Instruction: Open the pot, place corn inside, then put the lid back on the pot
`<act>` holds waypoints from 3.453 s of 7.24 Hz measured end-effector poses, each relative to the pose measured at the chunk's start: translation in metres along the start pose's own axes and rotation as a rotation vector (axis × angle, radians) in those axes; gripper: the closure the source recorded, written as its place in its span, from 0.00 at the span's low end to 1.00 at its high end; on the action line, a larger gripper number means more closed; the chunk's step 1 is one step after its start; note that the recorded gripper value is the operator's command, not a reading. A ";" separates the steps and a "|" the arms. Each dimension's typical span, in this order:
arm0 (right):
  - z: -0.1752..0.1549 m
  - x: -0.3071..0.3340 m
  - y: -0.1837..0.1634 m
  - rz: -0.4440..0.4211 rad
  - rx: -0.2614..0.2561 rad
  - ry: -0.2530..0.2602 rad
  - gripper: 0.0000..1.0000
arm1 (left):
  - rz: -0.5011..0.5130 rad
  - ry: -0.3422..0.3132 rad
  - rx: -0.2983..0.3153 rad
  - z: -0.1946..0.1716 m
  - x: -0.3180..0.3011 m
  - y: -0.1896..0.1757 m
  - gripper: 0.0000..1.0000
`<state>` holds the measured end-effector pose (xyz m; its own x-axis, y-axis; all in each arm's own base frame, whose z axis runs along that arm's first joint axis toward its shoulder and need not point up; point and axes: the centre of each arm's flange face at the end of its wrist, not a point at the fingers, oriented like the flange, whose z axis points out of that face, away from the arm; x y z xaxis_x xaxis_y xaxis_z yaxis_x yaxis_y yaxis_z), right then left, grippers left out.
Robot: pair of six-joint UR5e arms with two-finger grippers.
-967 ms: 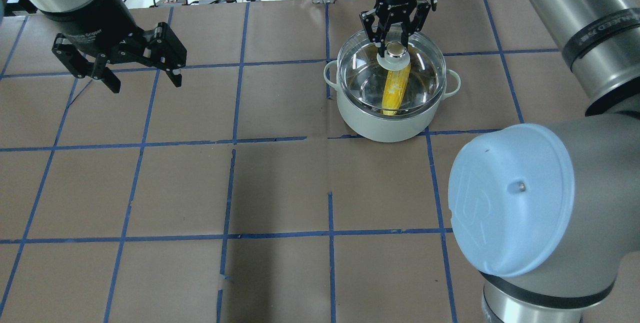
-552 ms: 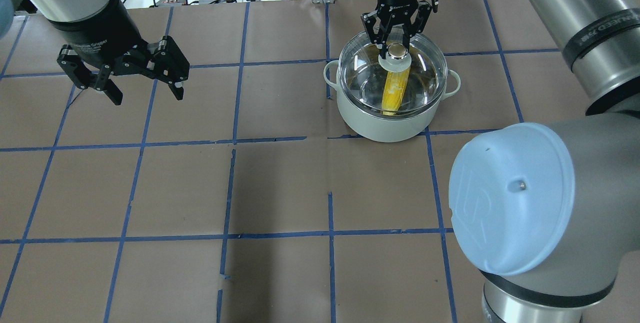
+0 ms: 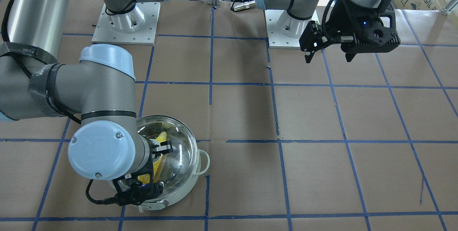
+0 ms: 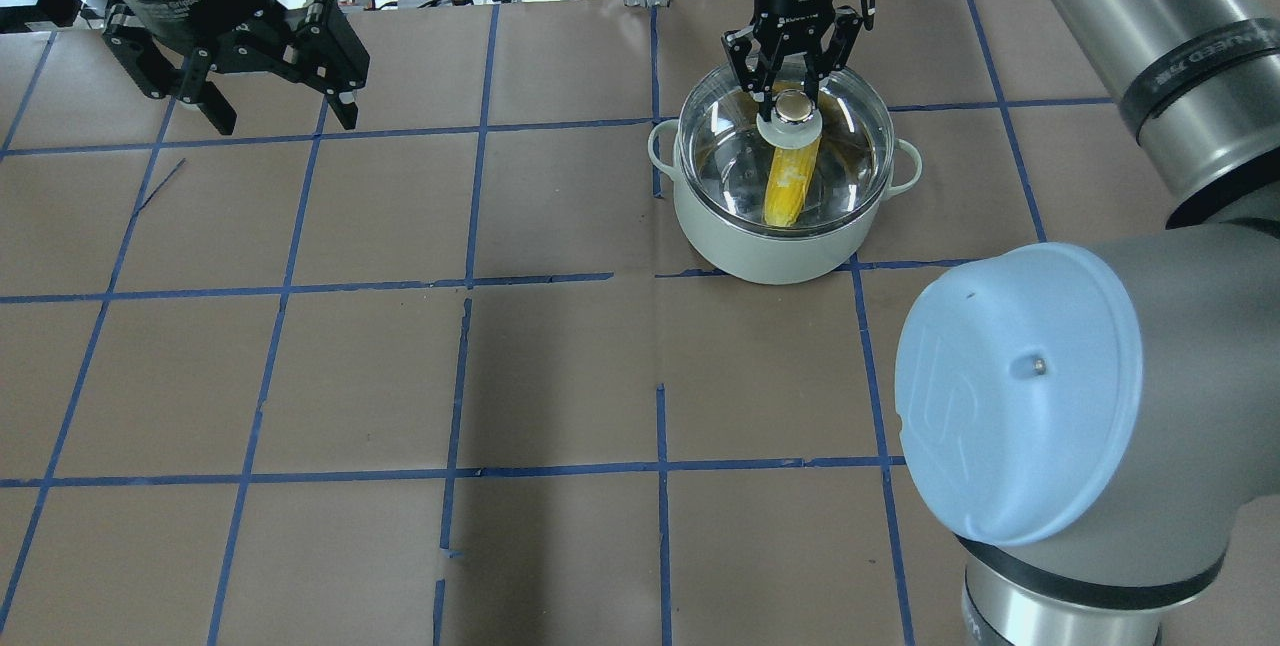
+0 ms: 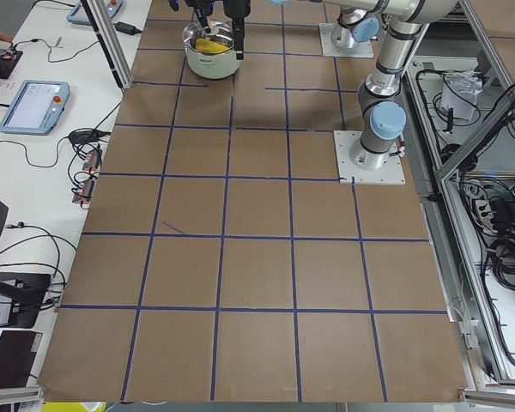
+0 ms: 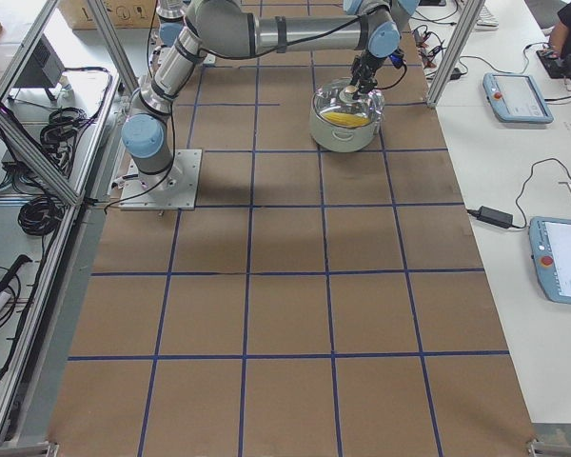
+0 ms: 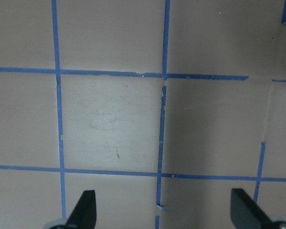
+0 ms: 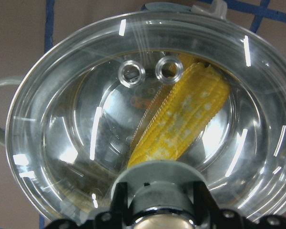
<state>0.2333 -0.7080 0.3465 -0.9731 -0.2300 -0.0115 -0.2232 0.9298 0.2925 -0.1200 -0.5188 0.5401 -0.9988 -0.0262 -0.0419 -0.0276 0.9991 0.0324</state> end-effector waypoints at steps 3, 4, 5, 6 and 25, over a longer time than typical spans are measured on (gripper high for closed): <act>-0.008 -0.004 0.007 -0.001 -0.007 -0.001 0.67 | -0.014 0.026 0.030 0.003 -0.007 -0.018 0.00; -0.006 -0.004 0.007 -0.001 -0.014 -0.003 0.67 | -0.020 0.026 0.056 0.010 -0.010 -0.028 0.00; -0.003 -0.004 0.006 -0.001 -0.019 -0.005 0.67 | -0.022 0.026 0.073 0.016 -0.011 -0.034 0.00; -0.001 -0.004 0.005 -0.002 -0.023 -0.006 0.67 | -0.024 0.031 0.083 0.019 -0.011 -0.036 0.00; -0.112 0.003 0.119 0.034 0.057 0.012 0.06 | -0.022 0.031 0.079 0.026 -0.009 -0.012 0.00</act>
<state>0.2099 -0.6304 0.4880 -0.9794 -0.2016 0.0090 -0.1938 0.9519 0.2372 -0.1097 -0.5300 0.5141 -0.9988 -0.0481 -0.0103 -0.0475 0.9978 -0.0470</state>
